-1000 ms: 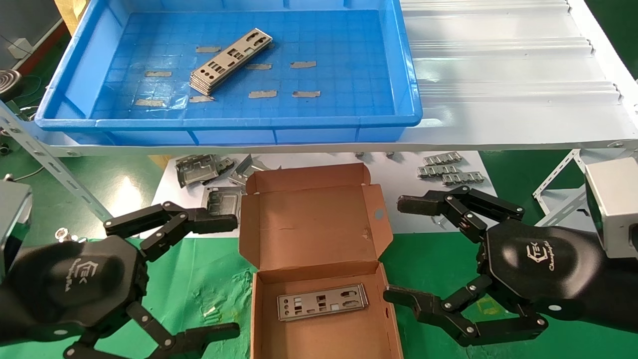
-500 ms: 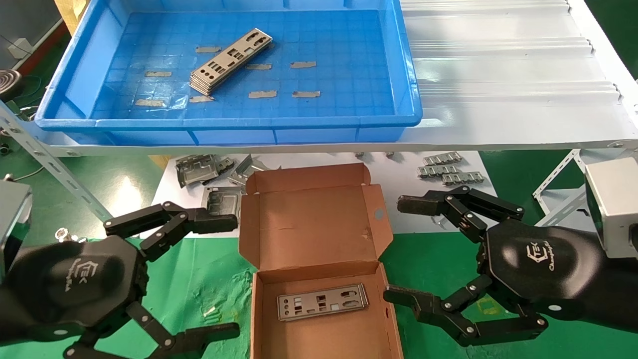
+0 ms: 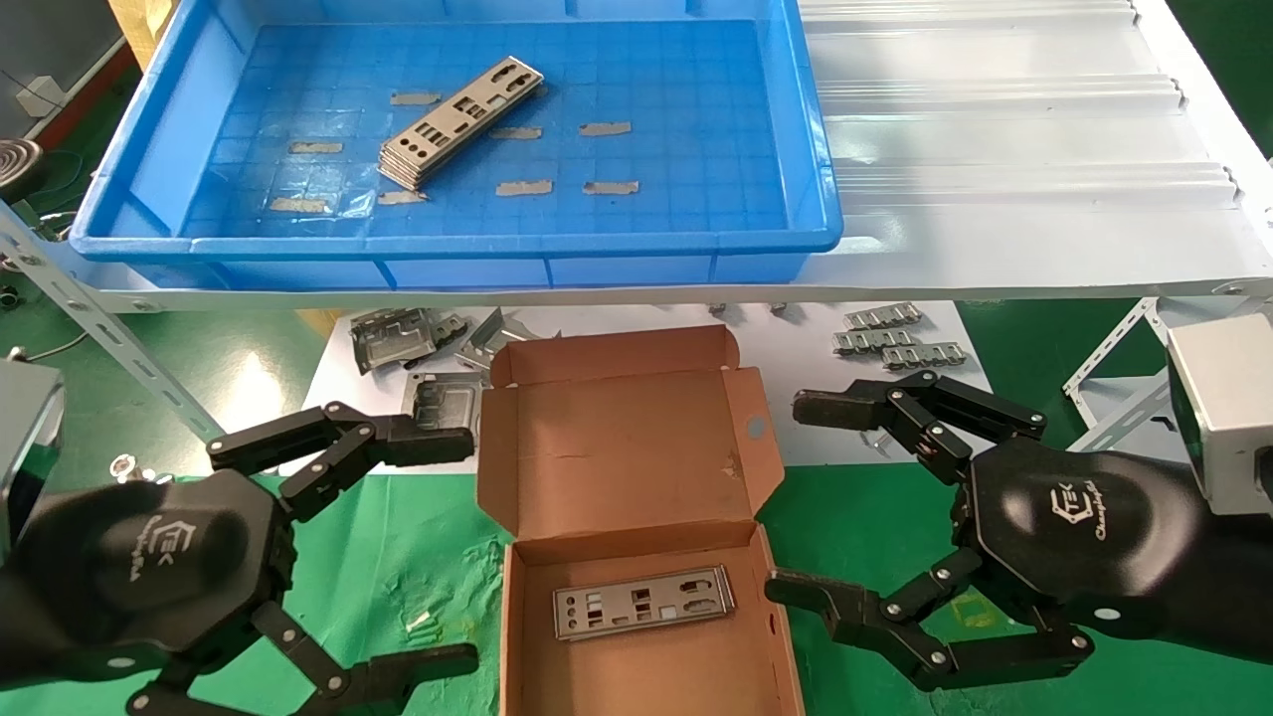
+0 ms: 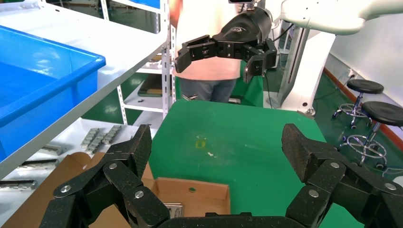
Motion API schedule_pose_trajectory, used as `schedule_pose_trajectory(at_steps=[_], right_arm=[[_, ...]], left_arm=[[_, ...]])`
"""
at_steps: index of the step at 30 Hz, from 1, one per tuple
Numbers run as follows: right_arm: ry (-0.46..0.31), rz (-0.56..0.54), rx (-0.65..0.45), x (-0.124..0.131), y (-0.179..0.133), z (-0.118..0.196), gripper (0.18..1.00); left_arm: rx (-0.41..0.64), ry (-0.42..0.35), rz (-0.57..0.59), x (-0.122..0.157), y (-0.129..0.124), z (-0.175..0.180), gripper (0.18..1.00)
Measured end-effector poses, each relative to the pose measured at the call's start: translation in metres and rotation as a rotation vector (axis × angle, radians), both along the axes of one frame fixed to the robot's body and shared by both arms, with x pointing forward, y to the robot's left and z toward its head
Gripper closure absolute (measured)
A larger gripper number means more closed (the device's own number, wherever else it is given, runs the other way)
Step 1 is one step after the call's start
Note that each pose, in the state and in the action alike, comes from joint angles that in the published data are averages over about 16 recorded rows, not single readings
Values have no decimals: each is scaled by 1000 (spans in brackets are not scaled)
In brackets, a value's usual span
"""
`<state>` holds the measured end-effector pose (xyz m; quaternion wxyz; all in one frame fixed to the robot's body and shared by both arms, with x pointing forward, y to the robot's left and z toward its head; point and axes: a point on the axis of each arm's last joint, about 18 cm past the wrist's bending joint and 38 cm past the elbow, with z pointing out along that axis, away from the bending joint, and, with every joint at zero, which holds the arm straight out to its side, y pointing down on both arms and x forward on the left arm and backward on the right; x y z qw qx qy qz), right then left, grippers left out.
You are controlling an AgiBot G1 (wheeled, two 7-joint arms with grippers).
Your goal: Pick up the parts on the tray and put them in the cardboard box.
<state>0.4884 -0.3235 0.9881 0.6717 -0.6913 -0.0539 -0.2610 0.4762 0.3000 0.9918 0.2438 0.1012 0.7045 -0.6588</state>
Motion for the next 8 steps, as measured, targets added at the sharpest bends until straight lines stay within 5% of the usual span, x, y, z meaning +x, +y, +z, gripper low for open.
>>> schedule_pose_trajectory(at_steps=[8], right_arm=[[0,0,0,0,0,0,178]], left_arm=[[0,0,0,0,0,0,184]])
